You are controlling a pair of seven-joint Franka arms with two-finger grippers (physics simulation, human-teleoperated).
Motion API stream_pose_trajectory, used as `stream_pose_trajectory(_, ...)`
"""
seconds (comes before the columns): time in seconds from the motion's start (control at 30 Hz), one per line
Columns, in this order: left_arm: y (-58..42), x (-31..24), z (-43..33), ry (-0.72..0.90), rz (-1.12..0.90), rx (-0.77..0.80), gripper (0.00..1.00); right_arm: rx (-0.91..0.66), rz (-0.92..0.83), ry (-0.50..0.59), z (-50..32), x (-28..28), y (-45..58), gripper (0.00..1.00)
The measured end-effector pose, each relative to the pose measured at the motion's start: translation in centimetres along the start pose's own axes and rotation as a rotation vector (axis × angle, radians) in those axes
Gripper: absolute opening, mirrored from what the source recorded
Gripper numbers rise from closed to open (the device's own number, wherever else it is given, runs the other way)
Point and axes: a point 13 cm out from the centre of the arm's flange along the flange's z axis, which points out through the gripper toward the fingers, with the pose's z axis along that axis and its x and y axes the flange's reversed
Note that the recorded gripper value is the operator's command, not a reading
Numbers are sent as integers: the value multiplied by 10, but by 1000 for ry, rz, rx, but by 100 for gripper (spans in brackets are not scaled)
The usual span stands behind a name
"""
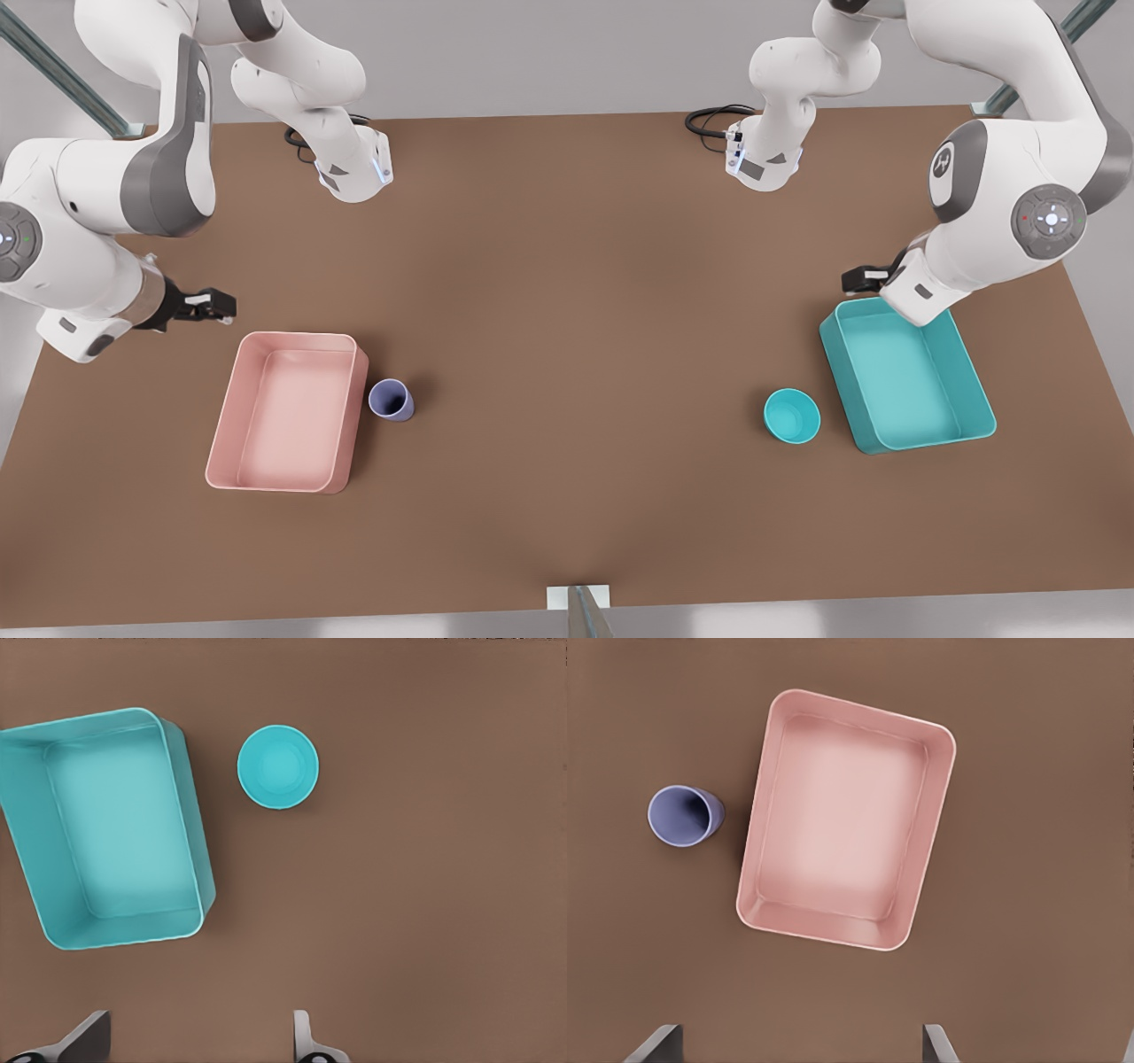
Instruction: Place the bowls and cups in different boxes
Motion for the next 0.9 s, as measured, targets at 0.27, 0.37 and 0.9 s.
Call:
stream_pose_trajectory(0.27,-93,-98,130,101,155,-103,100,50,-315,59,105,-75,206,100)
stream_pose_trajectory(0.37,-123,-151,200,76,196,-165,100,20,-308,65,161,-100,235,100)
stream_pose_trajectory(0.9,-90,-207,340,-13,184,-215,100,-59,-156,-6,299,-117,229,100)
